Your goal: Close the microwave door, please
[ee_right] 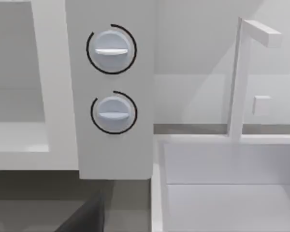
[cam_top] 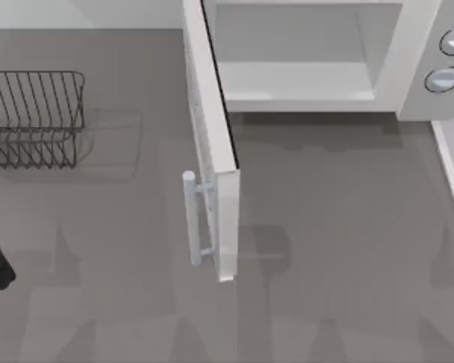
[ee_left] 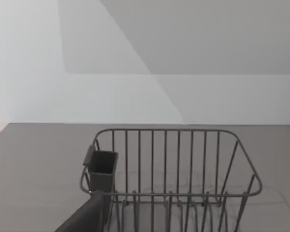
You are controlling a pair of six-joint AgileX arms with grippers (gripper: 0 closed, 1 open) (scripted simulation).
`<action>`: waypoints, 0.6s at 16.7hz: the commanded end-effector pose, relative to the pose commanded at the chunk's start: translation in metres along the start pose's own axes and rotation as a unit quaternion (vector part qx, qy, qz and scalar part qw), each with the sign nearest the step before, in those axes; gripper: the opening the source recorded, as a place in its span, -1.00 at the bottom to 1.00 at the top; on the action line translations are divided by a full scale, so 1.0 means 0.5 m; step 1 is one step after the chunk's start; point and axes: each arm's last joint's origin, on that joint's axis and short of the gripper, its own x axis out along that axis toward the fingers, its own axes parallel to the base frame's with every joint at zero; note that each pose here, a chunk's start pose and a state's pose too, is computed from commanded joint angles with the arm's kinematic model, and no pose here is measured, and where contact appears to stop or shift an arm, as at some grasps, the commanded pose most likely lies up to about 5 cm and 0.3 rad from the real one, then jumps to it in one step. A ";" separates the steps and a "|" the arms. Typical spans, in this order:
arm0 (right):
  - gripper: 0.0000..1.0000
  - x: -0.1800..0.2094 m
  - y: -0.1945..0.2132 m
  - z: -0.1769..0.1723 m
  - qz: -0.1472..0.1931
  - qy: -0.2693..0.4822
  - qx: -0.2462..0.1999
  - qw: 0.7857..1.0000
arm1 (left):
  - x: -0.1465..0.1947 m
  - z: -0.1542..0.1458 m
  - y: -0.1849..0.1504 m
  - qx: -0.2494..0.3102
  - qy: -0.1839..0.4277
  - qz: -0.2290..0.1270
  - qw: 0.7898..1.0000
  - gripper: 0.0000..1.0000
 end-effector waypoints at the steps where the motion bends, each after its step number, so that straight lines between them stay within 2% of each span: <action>1: 1.00 0.000 0.000 0.000 0.000 0.000 0.000 1.000 | 0.000 0.000 0.000 0.000 0.000 0.000 1.000 1.00; 5: 1.00 0.000 0.000 0.000 0.000 0.000 0.000 1.000 | 0.002 0.010 -0.004 0.011 0.029 -0.014 0.999 1.00; 10: 1.00 0.000 0.000 0.000 0.000 0.000 0.000 1.000 | 0.021 0.067 -0.020 0.064 0.151 -0.074 0.984 1.00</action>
